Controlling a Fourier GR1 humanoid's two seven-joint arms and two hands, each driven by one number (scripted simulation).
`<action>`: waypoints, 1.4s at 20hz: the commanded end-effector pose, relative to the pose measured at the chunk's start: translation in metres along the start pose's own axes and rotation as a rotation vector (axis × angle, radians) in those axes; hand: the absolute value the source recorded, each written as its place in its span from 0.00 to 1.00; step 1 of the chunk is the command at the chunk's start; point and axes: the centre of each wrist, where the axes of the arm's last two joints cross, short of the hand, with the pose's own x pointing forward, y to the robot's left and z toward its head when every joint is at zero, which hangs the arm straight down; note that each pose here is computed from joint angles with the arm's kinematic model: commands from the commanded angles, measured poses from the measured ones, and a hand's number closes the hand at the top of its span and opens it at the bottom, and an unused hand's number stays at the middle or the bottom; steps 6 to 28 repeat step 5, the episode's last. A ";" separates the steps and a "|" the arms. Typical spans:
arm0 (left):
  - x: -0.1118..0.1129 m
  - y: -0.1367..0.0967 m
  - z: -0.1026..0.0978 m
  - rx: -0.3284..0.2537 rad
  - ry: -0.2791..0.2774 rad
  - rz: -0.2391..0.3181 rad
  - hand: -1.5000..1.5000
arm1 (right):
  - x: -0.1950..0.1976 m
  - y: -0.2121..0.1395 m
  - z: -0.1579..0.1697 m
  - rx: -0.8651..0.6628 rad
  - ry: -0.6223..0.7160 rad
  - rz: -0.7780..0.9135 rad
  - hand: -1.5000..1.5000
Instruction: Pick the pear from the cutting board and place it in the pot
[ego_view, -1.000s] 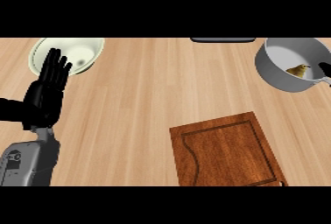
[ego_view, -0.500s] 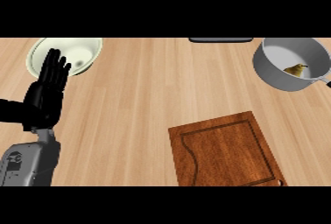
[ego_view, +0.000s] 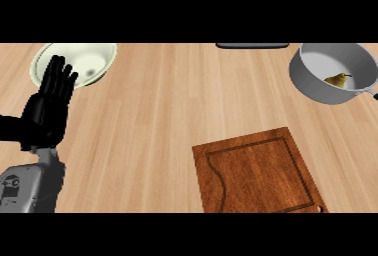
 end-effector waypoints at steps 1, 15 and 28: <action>-0.003 -0.003 -0.003 -0.014 0.006 0.005 0.50 | -0.019 -0.048 0.003 -0.010 -0.011 0.007 0.00; -0.021 0.001 0.014 -0.007 0.016 0.019 0.50 | -0.018 -0.069 -0.006 -0.008 -0.003 0.030 0.00; -0.021 0.001 0.014 -0.007 0.016 0.019 0.50 | -0.018 -0.069 -0.006 -0.008 -0.003 0.030 0.00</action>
